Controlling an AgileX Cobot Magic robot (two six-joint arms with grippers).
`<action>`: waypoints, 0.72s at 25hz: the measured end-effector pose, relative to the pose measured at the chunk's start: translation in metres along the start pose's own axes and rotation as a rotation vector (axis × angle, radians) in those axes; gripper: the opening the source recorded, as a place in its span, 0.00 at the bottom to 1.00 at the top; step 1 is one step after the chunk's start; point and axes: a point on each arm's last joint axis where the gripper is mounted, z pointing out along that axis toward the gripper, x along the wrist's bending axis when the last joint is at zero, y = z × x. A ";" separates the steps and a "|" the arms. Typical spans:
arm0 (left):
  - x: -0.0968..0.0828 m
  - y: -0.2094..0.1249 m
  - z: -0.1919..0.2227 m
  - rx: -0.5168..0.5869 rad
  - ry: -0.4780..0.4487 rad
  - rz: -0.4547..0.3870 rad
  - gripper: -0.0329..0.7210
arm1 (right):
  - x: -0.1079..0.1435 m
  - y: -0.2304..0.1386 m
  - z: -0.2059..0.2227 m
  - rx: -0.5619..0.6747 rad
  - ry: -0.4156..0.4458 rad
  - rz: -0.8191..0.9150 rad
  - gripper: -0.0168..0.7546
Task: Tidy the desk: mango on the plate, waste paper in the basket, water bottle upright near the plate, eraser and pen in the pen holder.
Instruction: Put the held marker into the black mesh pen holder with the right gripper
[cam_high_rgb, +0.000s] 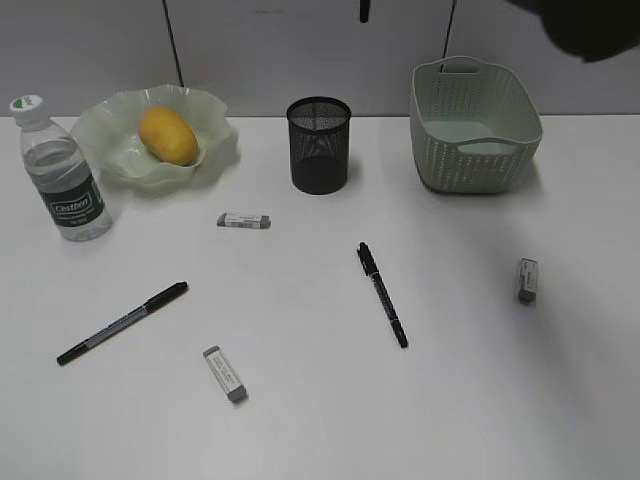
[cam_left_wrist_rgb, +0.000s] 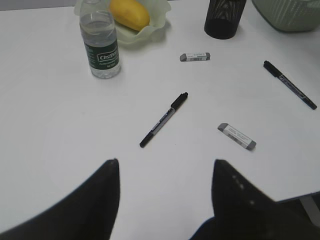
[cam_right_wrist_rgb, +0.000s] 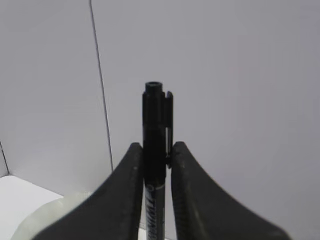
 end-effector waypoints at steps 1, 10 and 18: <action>0.000 0.000 0.000 0.000 0.000 0.000 0.63 | 0.000 -0.007 0.004 -0.022 0.003 -0.010 0.21; 0.000 0.000 0.000 0.000 0.000 0.000 0.63 | -0.001 -0.099 0.042 0.009 -0.006 -0.029 0.21; 0.000 0.000 0.000 0.000 0.000 0.000 0.63 | 0.000 -0.139 0.078 0.004 -0.007 -0.030 0.21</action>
